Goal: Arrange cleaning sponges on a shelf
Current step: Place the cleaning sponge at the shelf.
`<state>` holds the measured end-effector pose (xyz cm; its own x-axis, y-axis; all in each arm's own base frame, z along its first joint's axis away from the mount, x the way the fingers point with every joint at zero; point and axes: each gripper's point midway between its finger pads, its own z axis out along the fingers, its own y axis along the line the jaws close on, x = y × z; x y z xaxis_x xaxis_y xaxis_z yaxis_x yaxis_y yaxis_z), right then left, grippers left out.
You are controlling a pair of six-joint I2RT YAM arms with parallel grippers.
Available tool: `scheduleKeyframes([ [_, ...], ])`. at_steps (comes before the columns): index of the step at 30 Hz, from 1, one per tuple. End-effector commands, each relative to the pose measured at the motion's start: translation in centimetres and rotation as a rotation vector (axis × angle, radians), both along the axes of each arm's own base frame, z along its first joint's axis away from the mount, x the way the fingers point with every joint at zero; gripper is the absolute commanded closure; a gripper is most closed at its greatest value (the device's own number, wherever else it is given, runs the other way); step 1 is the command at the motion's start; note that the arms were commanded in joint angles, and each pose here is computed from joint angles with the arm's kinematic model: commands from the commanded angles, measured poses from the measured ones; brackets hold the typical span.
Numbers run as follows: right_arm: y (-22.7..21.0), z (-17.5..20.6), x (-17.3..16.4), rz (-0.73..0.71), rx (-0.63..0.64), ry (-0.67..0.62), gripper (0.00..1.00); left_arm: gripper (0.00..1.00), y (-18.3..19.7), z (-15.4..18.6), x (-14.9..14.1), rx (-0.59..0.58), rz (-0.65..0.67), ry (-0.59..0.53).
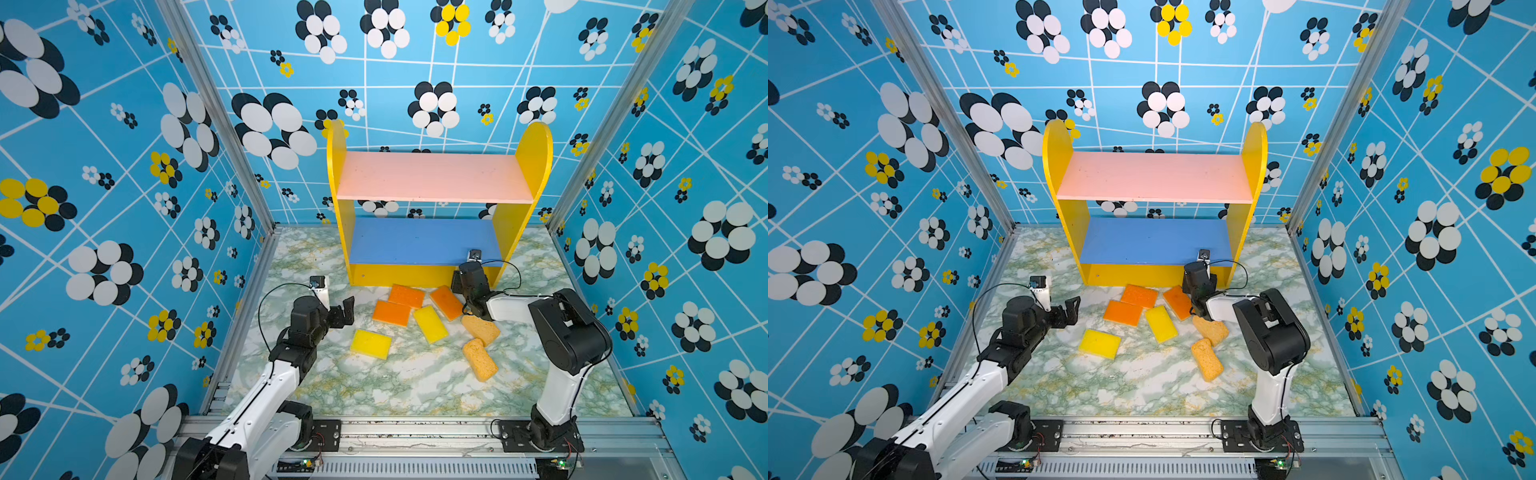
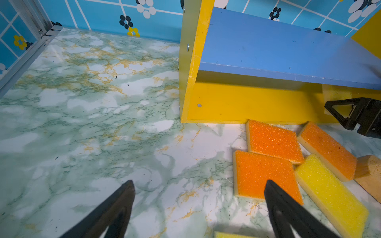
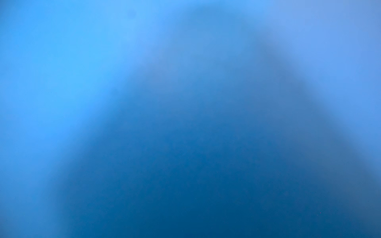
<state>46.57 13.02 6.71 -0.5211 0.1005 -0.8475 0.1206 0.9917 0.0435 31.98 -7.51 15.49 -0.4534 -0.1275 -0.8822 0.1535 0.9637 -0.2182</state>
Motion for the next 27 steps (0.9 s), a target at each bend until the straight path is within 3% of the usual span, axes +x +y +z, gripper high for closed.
scheduleKeyframes([
  [1,-0.6,-4.5,-2.3,0.03,-0.048,0.172,0.36,0.01,0.5,0.4,0.0,0.013,0.012,-0.024],
  [6,-0.9,-5.8,-3.1,0.012,-0.03,0.184,0.36,0.01,0.4,0.3,-0.1,0.014,0.011,-0.024],
  [27,-1.1,-5.4,-3.5,0.02,-0.022,0.119,0.31,0.01,0.7,0.4,-0.2,0.021,0.018,-0.03],
])
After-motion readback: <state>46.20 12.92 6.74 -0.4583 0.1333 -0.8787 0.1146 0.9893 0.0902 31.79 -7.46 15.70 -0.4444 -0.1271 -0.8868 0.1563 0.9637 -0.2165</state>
